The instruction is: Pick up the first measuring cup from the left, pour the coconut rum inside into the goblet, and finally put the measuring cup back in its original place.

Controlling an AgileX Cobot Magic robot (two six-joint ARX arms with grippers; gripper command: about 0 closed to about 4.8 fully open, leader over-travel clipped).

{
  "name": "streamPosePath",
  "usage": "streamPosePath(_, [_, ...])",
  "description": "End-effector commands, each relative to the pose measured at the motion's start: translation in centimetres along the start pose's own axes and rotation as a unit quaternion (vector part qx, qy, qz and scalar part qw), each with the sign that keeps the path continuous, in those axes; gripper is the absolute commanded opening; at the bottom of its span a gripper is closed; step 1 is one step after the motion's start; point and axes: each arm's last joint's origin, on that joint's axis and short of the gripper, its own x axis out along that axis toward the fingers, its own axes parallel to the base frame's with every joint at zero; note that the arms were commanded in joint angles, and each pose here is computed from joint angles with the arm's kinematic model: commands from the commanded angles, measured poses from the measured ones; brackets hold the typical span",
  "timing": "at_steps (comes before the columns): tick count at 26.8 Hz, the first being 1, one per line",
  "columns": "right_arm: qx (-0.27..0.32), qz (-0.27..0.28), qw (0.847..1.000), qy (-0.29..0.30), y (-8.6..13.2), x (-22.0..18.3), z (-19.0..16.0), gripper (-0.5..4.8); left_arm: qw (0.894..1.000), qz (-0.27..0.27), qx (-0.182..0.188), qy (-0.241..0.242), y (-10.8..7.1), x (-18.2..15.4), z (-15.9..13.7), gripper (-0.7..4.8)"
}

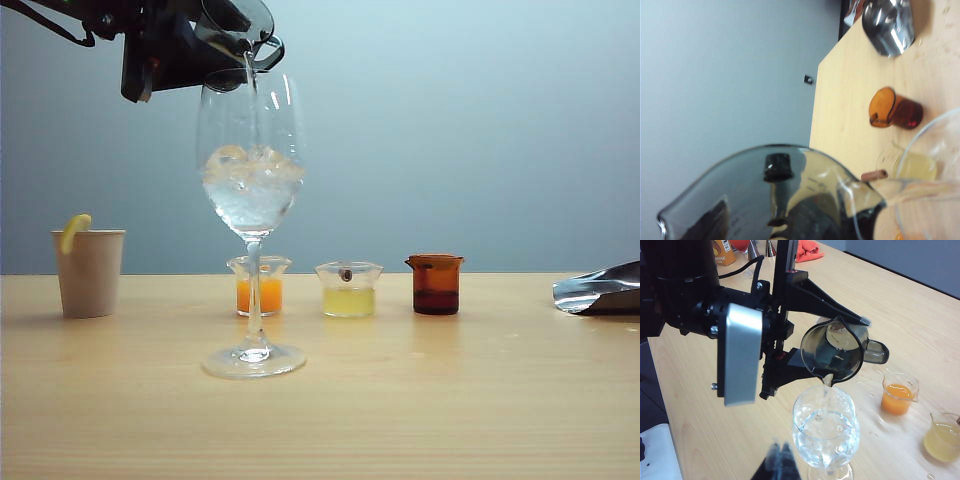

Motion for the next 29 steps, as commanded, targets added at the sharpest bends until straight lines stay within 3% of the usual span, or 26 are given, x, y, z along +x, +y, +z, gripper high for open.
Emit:
streamPosePath(1, [-0.008, 0.001, 1.0, -0.014, 0.0, -0.2, 0.4, -0.09, 1.0, 0.012, 0.016, 0.004, 0.3, -0.1, 0.1, 1.74])
streamPosePath(10, [-0.01, 0.001, 1.0, -0.013, 0.0, -0.2, 0.4, -0.09, 0.999, 0.017, 0.029, 0.017, 0.4, -0.1, 0.1, 1.73])
streamPosePath(20, [-0.009, 0.001, 1.0, -0.01, 0.0, -0.2, 0.3, -0.09, 0.995, 0.006, 0.096, 0.013, 0.2, -0.1, 0.1, 1.73])
streamPosePath(23, [-0.007, 0.001, 1.0, -0.001, 0.0, -0.1, 0.1, -0.09, 0.99, 0.003, 0.138, 0.005, 0.0, 0.2, 0.7, 1.73])
streamPosePath(29, [-0.006, 0.001, 1.0, 0.005, 0.0, -0.2, 0.0, -0.09, 0.986, -0.007, 0.165, 0.006, -0.3, 0.4, 1.1, 1.73])
